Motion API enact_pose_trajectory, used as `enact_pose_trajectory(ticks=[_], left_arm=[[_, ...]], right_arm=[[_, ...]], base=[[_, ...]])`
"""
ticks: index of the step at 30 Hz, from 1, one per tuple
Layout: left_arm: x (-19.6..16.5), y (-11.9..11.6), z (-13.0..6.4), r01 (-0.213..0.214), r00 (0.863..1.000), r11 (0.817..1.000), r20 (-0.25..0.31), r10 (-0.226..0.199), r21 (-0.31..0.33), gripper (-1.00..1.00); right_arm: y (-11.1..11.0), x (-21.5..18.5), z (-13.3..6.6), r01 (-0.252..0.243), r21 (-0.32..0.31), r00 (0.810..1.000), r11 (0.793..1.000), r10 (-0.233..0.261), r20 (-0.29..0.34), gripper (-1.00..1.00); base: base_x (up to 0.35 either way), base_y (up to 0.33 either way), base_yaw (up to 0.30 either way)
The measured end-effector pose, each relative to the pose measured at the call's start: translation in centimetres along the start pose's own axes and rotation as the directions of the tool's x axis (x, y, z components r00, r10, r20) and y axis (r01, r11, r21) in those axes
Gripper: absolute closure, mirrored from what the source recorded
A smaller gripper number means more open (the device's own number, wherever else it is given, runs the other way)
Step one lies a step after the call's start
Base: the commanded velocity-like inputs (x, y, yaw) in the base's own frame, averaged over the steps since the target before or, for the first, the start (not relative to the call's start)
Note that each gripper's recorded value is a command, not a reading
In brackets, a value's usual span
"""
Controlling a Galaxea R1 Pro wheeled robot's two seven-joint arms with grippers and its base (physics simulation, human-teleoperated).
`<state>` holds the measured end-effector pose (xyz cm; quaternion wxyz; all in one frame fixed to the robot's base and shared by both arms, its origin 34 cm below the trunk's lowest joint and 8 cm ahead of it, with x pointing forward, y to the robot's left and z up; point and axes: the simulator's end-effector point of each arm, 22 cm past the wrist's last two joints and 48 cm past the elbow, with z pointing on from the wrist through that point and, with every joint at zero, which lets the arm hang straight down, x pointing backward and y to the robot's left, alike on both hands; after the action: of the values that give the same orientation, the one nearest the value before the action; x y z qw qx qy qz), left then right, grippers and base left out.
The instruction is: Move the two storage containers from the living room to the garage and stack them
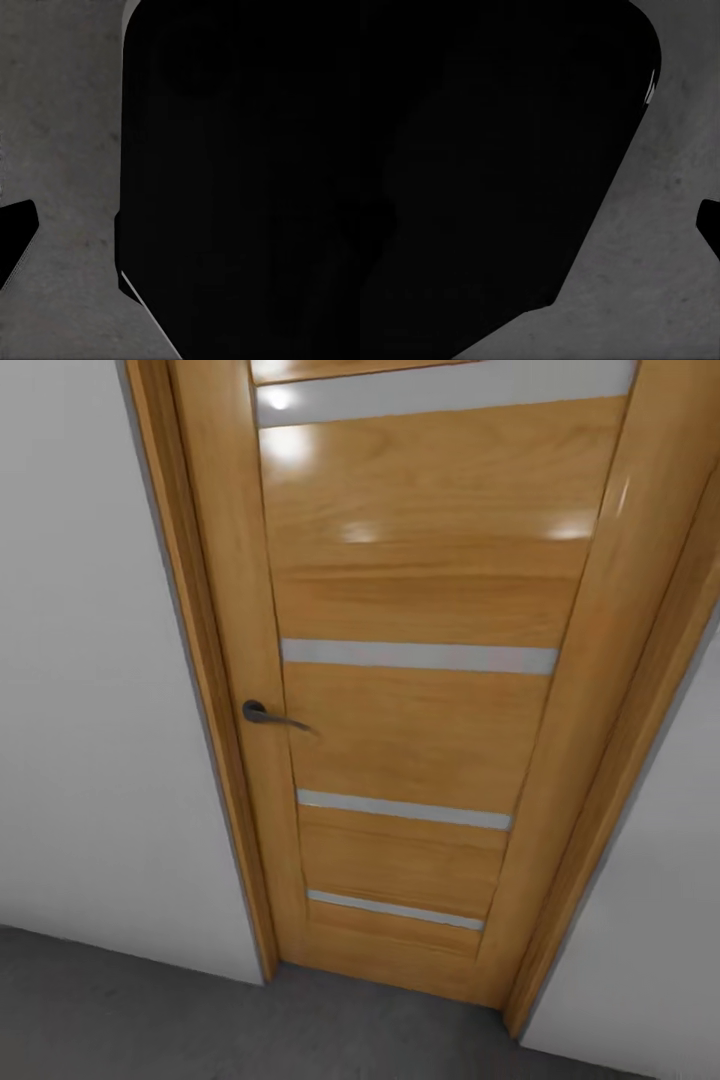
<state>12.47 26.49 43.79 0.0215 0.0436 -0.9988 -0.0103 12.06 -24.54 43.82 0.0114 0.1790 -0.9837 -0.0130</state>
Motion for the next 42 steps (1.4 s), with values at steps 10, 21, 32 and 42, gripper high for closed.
enact_pose_trajectory(ticks=[10, 21, 32, 42], left_arm=[[0.05, -0.10, -0.01, 0.000, 1.000, 1.000, 0.000, 0.000, 0.001, -1.00], [0.04, -0.11, -0.01, 0.000, 1.000, 1.000, 0.000, 0.000, 0.001, -1.00], [0.00, -0.02, 0.00, 0.000, 1.000, 1.000, 0.000, 0.000, 0.000, -1.00], [0.00, -0.09, 0.00, 0.000, 1.000, 1.000, 0.000, 0.000, 0.001, -1.00]], right_arm=[[0.10, -0.04, -0.01, 0.000, -0.001, 1.000, 1.000, 0.000, 0.001, -1.00], [0.11, -0.04, 0.00, 0.000, -0.001, 1.000, 1.000, 0.000, 0.001, -1.00], [0.07, -0.02, 0.00, 0.000, -0.001, 1.000, 1.000, 0.000, 0.000, -1.00], [0.05, 0.01, 0.00, 0.000, -0.002, 1.000, 1.000, 0.000, -0.001, -1.00]], base=[[0.210, 0.000, -0.063], [0.283, 0.000, -0.001], [0.027, 0.000, 0.000], [0.000, 0.000, 0.000]])
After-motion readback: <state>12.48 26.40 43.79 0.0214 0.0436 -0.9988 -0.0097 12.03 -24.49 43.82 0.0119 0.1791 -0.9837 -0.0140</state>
